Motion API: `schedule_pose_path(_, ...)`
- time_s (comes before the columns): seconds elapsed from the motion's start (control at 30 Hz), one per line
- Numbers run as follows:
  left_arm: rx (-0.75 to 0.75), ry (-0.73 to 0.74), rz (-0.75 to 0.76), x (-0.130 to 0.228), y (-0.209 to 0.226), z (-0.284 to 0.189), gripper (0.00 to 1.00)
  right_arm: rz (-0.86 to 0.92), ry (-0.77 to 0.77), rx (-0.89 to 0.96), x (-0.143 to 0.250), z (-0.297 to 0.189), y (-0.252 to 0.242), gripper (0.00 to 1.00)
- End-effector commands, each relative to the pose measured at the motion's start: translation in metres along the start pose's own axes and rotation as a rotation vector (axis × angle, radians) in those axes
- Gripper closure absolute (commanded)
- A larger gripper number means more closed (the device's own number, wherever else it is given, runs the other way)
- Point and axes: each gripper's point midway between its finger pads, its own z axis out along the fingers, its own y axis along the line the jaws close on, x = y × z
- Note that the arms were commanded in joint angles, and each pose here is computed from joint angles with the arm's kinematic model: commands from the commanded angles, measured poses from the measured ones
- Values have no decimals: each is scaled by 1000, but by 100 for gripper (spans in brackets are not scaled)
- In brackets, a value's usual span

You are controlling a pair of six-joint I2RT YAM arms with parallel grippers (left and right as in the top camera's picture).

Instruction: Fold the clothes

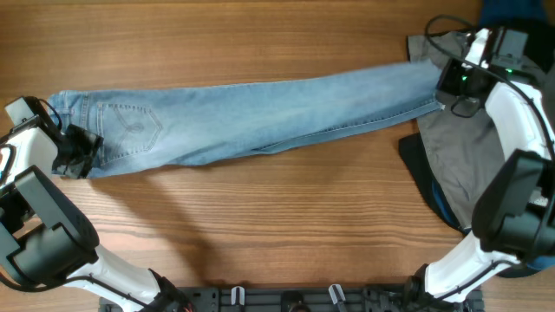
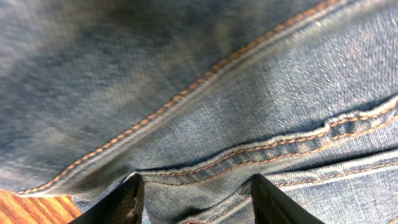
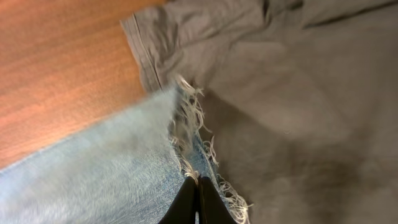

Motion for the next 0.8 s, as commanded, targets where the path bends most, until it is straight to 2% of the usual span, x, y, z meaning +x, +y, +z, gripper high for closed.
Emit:
schedule_pose_path(0.0, -38, 15, 15, 6, 9, 8, 45, 41, -11, 48, -2, -2, -17, 96)
schedule_pose_path(0.17, -38, 15, 15, 6, 9, 8, 45, 44, 25, 53, 7, 7, -20, 96)
schedule_pose_path(0.2, -38, 15, 15, 6, 9, 8, 45, 46, 37, 54, 10, 9, -20, 91)
schedule_pose_path(0.23, -38, 15, 15, 6, 9, 8, 45, 48, 53, 56, 15, 11, -21, 69)
schedule_pose_path(0.27, -38, 15, 15, 6, 9, 8, 44, 50, 66, 58, 18, 13, -22, 54)
schedule_pose_path(0.3, -38, 14, 15, 6, 9, 8, 44, 42, 70, 57, 19, 14, -22, 50)
schedule_pose_path(0.4, -38, 15, 15, 6, 9, 8, 44, 22, 49, 54, 14, 14, -21, 50)
schedule_pose_path(0.47, -38, 15, 15, 6, 9, 8, 44, 17, 35, 49, 10, 15, -20, 57)
schedule_pose_path(0.5, -38, 15, 15, 6, 9, 8, 44, -5, 31, 33, 9, 15, -17, 64)
schedule_pose_path(0.57, -38, 15, 15, 6, 9, 8, 44, -74, 31, -22, 9, 18, -9, 63)
schedule_pose_path(0.63, -39, 16, 14, 6, 9, 8, 44, -131, 47, -65, 14, 25, -3, 53)
schedule_pose_path(0.67, -39, 17, 14, 7, 9, 8, 44, -159, 65, -88, 20, 32, -1, 45)
schedule_pose_path(0.77, -39, 17, 14, 7, 9, 8, 44, -190, 121, -107, 39, 55, -3, 35)
